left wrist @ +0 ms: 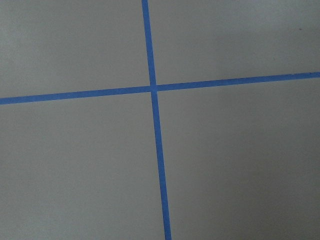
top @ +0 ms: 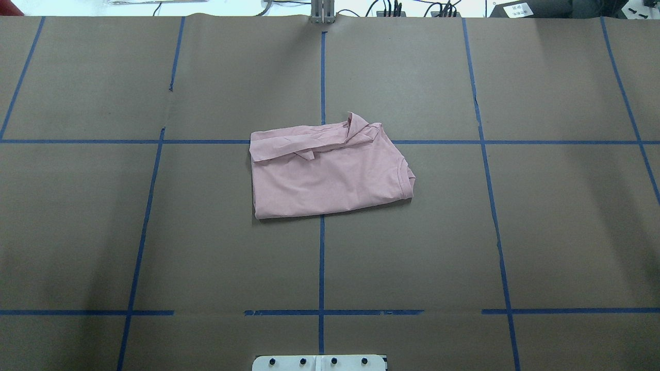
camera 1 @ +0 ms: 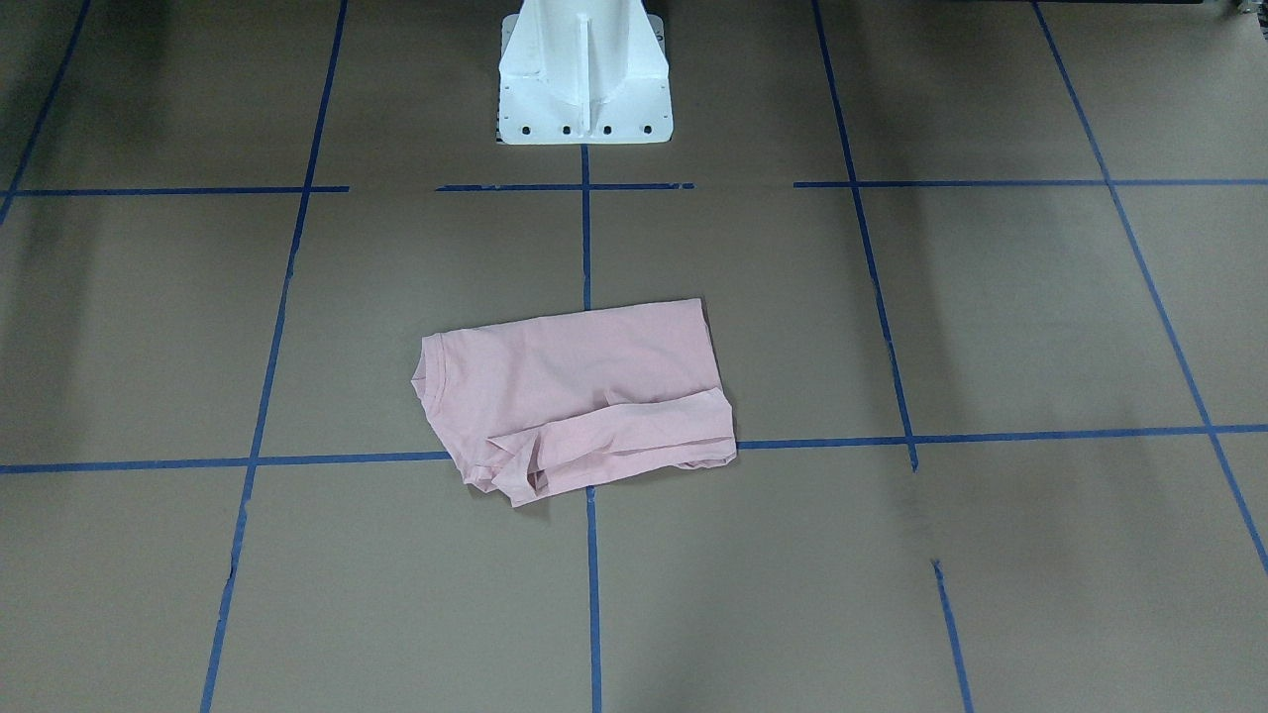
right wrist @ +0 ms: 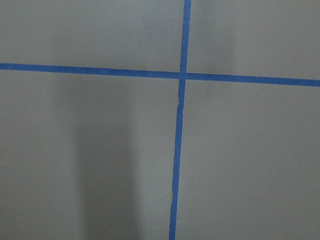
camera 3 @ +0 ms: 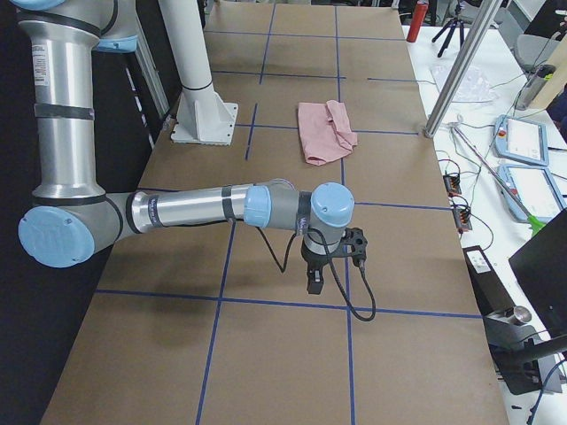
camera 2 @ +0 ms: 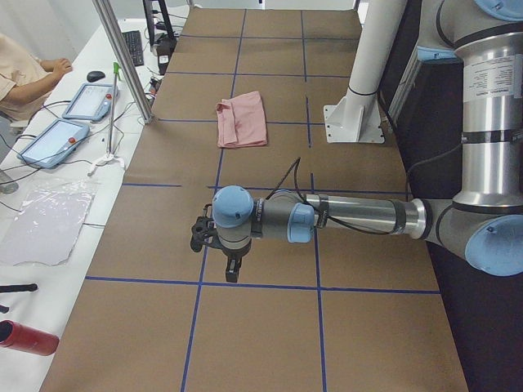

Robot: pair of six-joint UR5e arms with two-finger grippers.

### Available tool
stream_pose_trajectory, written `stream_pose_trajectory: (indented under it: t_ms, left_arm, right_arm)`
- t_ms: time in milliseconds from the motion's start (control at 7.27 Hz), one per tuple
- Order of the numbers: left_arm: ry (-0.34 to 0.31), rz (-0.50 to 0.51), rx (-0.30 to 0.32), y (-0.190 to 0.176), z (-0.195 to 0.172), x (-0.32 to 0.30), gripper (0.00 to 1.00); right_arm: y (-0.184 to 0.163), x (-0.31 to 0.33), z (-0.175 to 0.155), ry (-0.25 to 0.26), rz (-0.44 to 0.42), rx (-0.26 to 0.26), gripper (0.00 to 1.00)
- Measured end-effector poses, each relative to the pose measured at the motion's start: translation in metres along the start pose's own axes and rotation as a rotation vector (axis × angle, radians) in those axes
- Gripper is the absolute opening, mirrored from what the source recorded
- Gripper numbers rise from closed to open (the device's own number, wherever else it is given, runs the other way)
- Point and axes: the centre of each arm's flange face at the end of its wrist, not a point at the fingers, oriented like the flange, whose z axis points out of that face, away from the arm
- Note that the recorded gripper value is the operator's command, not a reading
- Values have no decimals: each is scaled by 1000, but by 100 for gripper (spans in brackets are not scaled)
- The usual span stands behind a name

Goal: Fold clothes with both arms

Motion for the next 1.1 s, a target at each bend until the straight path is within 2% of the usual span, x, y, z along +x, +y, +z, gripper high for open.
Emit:
stream_pose_trajectory:
  t_ms: [550, 1100]
  left_arm:
    - [2, -66, -50, -1, 13, -15, 100]
    - [-8, -99, -46, -4, 13, -16, 100]
  right_arm:
    - [5, -1, -1, -1, 4, 2, 100]
    - [6, -2, -1, 0, 4, 3, 100]
